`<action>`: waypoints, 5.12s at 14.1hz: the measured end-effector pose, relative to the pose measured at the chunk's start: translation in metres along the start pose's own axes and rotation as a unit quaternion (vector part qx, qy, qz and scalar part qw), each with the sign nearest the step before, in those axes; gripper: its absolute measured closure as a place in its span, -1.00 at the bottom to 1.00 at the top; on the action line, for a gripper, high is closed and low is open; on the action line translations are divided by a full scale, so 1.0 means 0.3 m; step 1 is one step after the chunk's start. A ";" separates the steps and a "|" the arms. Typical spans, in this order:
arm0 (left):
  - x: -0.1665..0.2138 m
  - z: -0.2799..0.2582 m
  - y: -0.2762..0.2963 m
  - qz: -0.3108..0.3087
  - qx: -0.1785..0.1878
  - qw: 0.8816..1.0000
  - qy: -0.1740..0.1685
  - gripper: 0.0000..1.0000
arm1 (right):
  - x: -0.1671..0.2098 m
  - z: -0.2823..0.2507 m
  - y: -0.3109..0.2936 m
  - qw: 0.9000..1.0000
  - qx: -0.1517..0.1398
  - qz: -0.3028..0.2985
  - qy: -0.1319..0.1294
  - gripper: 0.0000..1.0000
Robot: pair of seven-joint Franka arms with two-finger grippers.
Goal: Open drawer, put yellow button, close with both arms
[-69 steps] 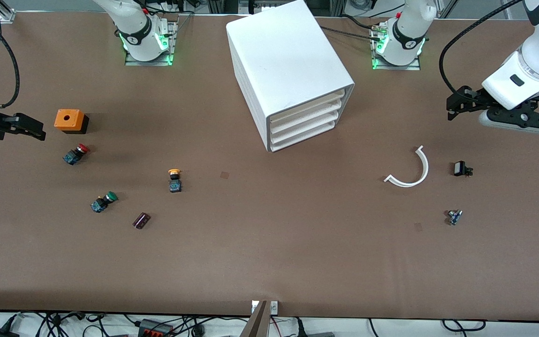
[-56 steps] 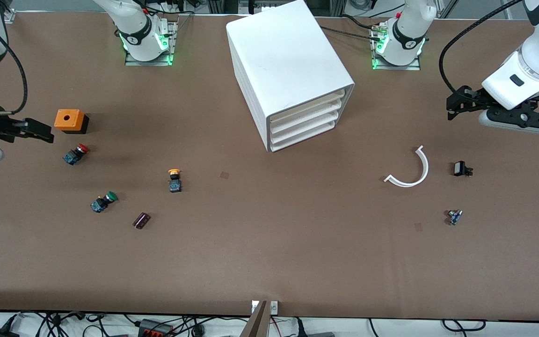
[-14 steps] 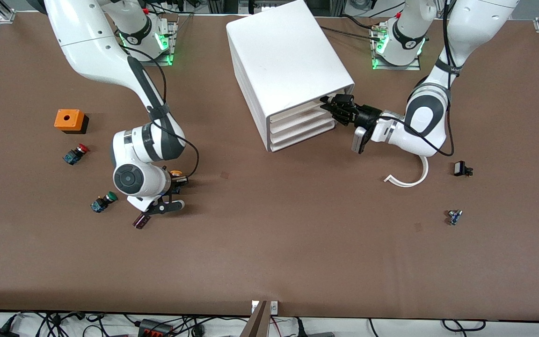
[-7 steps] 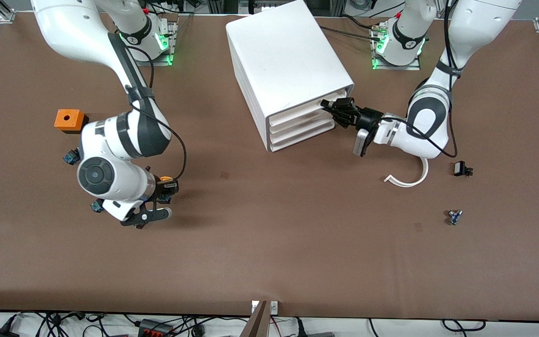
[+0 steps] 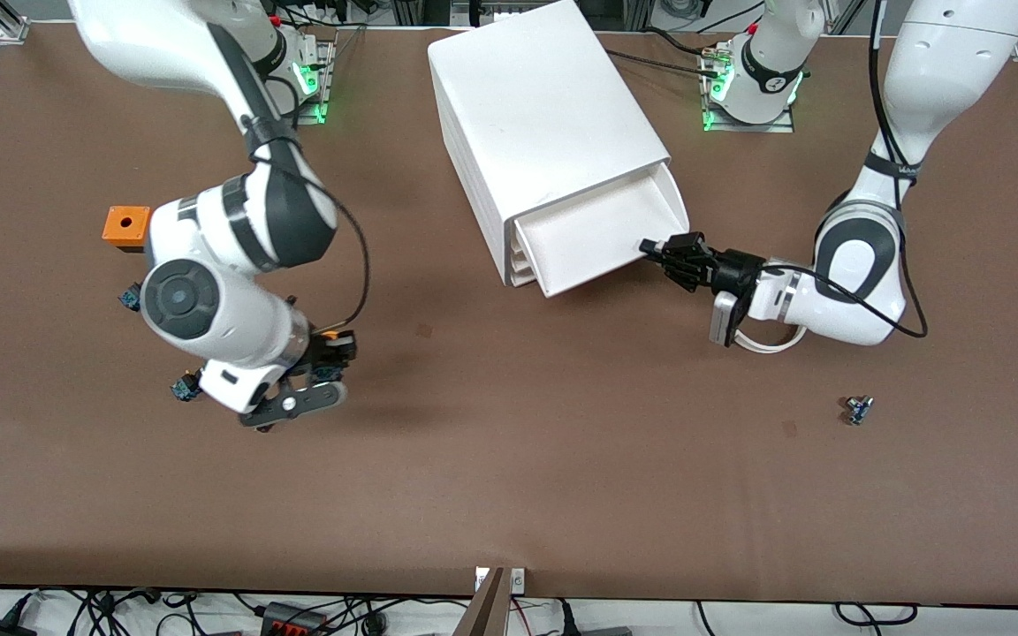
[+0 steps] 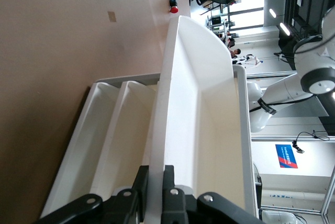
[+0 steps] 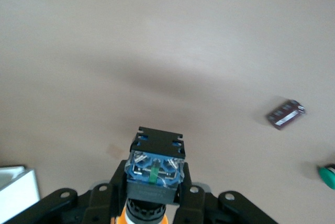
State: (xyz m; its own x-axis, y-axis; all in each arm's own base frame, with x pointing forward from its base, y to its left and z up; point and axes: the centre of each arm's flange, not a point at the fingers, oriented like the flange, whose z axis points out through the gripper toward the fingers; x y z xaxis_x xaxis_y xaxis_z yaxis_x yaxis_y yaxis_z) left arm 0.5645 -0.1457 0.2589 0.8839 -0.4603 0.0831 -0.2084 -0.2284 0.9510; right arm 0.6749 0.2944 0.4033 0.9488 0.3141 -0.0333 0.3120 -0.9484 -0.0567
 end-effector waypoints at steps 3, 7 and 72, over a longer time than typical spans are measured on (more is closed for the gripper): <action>0.022 -0.040 -0.009 -0.021 0.013 1.000 0.000 0.20 | -0.030 -0.011 -0.266 0.999 0.000 -0.054 0.006 0.18; 0.059 -0.129 0.087 -0.077 0.061 0.995 -0.032 -0.59 | -0.076 -0.043 -0.495 0.995 -0.001 -0.101 0.018 0.18; 0.309 -0.172 0.602 -0.363 0.498 0.778 0.124 -1.00 | 0.027 -0.225 -0.272 0.993 -0.021 0.092 0.069 -1.00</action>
State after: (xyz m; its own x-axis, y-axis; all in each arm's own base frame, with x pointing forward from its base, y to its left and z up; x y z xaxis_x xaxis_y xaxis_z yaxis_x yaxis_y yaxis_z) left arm 0.6303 -0.1853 0.4537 0.9482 0.2510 -0.1949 0.2710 -0.9590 0.0831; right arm 0.6604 0.3713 0.4750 0.9867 0.1291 0.0985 0.1317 -0.9911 -0.0212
